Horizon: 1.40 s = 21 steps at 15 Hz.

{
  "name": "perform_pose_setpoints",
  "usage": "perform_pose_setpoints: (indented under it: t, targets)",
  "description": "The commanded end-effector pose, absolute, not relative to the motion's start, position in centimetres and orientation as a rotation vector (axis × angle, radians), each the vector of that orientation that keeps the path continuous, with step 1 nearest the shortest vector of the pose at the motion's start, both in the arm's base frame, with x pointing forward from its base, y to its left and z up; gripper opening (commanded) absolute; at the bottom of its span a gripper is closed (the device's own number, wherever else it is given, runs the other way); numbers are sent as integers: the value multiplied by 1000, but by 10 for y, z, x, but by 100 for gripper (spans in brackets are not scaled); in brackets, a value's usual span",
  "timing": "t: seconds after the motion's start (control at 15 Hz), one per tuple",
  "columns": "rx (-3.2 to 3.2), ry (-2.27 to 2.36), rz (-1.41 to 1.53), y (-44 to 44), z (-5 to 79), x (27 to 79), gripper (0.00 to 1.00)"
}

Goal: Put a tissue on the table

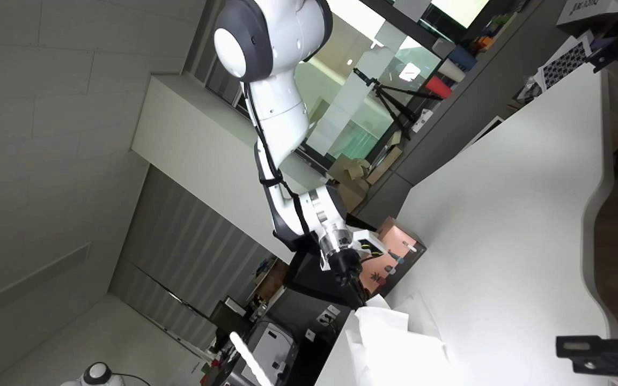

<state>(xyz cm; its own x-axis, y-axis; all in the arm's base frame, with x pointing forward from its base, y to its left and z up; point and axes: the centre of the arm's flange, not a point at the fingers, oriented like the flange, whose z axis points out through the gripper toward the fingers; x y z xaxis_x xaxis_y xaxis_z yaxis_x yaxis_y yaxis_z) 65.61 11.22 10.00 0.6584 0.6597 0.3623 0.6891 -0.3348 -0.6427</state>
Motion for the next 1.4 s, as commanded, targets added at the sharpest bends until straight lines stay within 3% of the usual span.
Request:
perform_pose_setpoints:
  t: [0.0, 0.2, 0.27, 0.33, 1.0, 1.13, 1.33]
  targets:
    - [-2148, -1091, -145, 120, 95, 655, 0]
    - [-2225, -1122, -211, 125, 93, 657, 0]
    - [-2252, -1123, -231, 126, 94, 658, 17]
    - [-2265, -1143, -239, 126, 95, 658, 26]
    - [-2393, -1273, -173, 120, 155, 671, 93]
    - [-2403, -1283, -162, 118, 169, 674, 100]
    - [-2340, -1290, -69, 114, 182, 676, 100]
